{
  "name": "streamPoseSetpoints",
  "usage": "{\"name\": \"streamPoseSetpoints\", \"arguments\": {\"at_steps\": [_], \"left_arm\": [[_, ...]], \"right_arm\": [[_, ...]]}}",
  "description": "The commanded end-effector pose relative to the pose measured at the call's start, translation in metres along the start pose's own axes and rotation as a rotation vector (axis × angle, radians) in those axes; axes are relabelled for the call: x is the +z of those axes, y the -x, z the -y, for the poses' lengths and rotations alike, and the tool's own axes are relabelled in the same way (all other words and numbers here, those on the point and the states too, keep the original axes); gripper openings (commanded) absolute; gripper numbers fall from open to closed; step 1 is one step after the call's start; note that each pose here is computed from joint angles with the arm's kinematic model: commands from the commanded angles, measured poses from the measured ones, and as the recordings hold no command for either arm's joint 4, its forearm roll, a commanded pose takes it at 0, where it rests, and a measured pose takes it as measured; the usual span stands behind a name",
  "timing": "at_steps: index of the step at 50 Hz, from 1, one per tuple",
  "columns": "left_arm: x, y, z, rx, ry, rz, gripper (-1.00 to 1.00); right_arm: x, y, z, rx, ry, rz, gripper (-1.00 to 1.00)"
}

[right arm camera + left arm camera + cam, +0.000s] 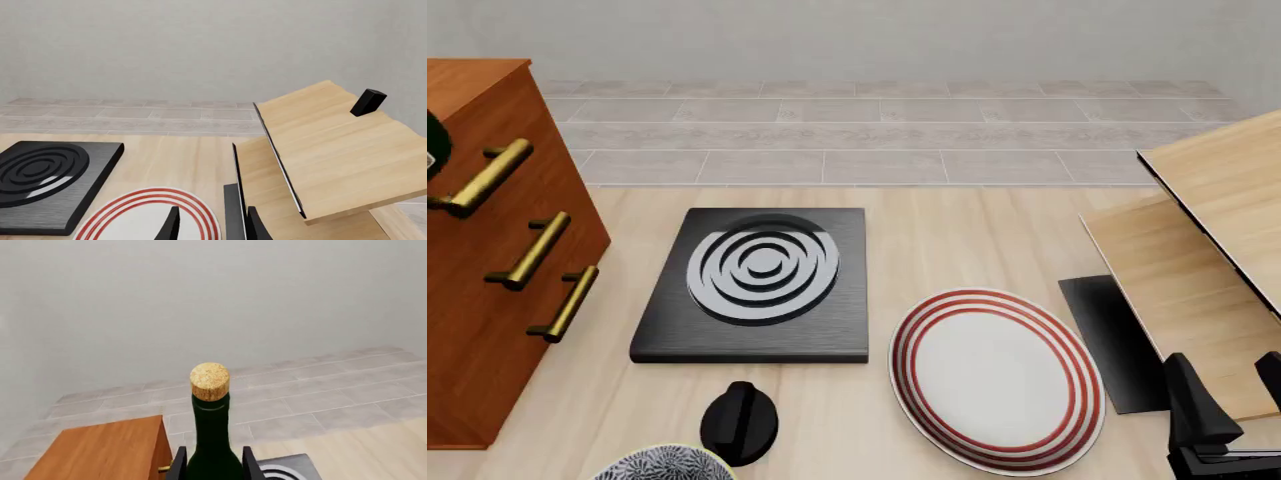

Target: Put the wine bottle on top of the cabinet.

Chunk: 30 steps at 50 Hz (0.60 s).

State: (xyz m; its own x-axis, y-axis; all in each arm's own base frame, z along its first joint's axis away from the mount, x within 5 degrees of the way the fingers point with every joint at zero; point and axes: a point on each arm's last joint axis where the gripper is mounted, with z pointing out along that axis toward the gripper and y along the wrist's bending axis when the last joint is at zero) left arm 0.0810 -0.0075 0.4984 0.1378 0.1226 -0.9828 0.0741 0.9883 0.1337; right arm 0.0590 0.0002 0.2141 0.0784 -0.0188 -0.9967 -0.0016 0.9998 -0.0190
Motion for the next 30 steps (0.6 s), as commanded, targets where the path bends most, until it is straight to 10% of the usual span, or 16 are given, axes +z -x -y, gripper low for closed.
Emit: {"name": "streamPoseSetpoints", "arguments": {"at_steps": [1, 30], "left_arm": [[0.020, 0.007, -0.009, 0.073, 0.074, -0.006, -1.00], [0.070, 0.016, -0.037, 0.175, 0.222, -0.052, -1.00]], "right_arm": [[0.000, 0.000, 0.000, 0.000, 0.000, 0.000, 1.00], [0.000, 0.000, 0.000, 0.000, 0.000, 0.000, 1.00]]}}
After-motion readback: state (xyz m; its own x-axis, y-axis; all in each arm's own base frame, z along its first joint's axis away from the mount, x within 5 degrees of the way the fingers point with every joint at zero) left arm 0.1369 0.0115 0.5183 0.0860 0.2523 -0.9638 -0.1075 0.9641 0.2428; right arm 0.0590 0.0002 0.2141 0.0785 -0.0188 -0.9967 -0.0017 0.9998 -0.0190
